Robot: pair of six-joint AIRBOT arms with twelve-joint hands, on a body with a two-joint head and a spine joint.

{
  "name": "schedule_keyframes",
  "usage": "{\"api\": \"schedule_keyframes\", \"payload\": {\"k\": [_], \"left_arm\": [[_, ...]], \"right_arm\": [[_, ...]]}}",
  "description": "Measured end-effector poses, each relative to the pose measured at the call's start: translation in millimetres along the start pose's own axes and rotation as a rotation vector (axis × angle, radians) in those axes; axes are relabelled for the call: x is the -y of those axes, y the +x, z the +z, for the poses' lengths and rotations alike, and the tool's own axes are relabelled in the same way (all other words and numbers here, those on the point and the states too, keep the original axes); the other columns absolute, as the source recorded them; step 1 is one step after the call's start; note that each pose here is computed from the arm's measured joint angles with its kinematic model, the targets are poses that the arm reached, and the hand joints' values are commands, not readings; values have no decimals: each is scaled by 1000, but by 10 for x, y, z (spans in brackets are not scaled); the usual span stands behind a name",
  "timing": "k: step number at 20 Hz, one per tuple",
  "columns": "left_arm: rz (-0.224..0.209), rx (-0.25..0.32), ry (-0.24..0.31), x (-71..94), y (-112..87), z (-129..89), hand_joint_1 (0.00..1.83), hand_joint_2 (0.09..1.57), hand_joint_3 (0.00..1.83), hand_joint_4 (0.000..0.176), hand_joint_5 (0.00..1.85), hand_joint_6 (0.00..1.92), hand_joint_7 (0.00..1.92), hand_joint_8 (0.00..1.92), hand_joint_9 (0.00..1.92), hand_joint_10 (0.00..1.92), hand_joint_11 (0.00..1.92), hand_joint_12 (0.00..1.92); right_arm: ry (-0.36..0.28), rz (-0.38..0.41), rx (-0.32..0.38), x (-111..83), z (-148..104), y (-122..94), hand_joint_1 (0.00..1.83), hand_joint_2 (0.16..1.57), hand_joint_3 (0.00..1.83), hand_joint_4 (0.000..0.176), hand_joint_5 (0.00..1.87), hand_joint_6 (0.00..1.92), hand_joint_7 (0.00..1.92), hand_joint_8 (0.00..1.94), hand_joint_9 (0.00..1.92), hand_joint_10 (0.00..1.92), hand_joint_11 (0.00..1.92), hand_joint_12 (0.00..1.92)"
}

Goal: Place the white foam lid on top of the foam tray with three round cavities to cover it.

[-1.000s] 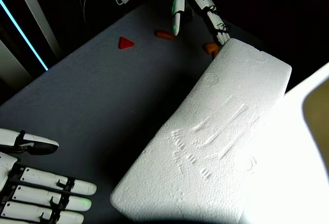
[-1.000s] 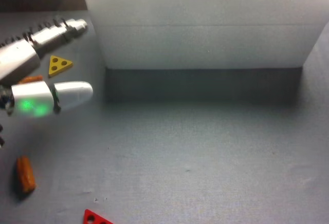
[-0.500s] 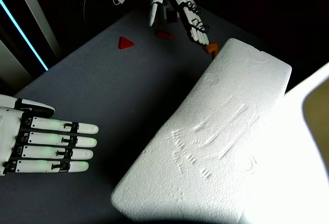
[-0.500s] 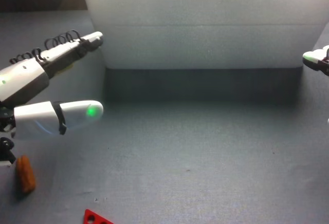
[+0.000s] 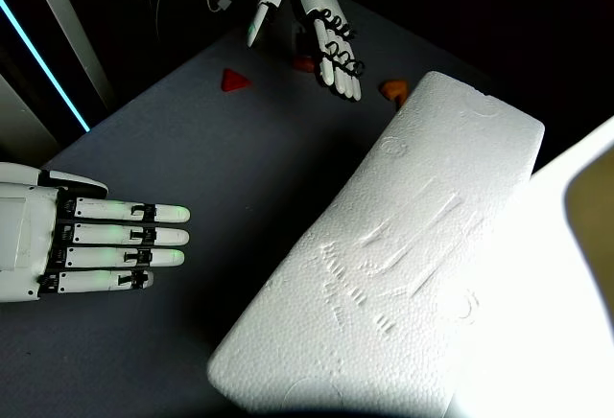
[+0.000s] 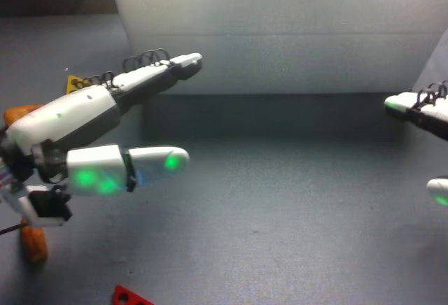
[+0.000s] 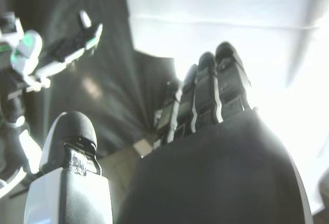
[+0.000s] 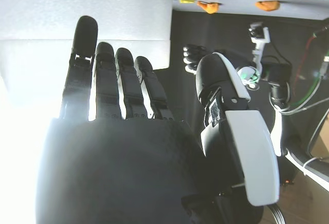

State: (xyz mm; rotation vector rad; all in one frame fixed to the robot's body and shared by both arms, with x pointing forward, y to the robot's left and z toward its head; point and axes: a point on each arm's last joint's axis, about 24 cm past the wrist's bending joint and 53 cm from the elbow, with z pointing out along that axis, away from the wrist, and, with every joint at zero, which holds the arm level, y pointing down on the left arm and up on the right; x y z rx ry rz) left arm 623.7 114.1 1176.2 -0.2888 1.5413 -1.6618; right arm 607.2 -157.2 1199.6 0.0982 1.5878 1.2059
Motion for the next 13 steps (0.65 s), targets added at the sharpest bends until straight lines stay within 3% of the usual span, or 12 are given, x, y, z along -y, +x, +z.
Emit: {"api": "schedule_keyframes", "payload": {"k": [2,3,4,5,8,9,10,11,12,13], "left_arm": [[-4,-19,13,16,63,72,390,1236,13,9,0,0,0,0,0,0,0,0],[-10,-23,23,36,83,105,363,1245,15,17,0,0,0,0,0,0,0,0],[-8,-29,34,64,97,134,358,1250,16,22,1,0,0,0,0,0,0,0],[-6,-30,39,77,96,150,368,1254,16,11,22,9,0,0,0,0,16,7],[-16,-23,55,113,81,180,370,1255,15,9,26,11,0,0,0,0,19,9],[-18,-24,59,108,93,191,348,1284,0,6,32,2,0,0,12,5,3,230],[-21,-25,59,107,103,193,347,1278,0,1,47,5,17,2,57,25,0,690],[-17,-30,62,114,112,193,356,1268,0,0,60,8,33,4,83,38,0,901],[-18,-28,64,119,108,193,348,1263,0,0,72,9,49,4,101,50,0,1061],[-17,-25,65,133,90,183,373,1258,0,0,82,12,61,7,112,56,0,1090]], "right_arm": [[-13,6,-8,-32,24,40,388,1435,0,0,0,0,0,0,0,50,0,1447],[-21,5,-9,-52,34,45,393,1428,0,0,0,0,0,0,0,106,0,1419],[-27,9,-6,-66,43,44,394,1429,1,0,0,0,0,0,0,177,0,1530],[-29,11,-2,-69,43,35,357,1437,4,0,0,0,0,0,0,175,0,1537],[-40,15,11,-91,42,0,350,1438,4,0,0,0,0,0,0,174,0,1538],[-46,16,18,-105,41,-18,321,1409,0,10,0,0,0,0,0,70,0,1542],[-53,17,25,-123,39,-34,416,1364,0,32,0,0,0,0,0,13,0,911],[-57,22,34,-151,27,-58,426,1350,0,42,0,0,0,0,0,2,0,414],[-70,19,45,-182,17,-94,414,1350,0,33,0,0,0,0,5,2,0,160],[-86,24,69,-222,8,-155,396,1351,0,19,0,0,0,0,32,13,0,234]]}}
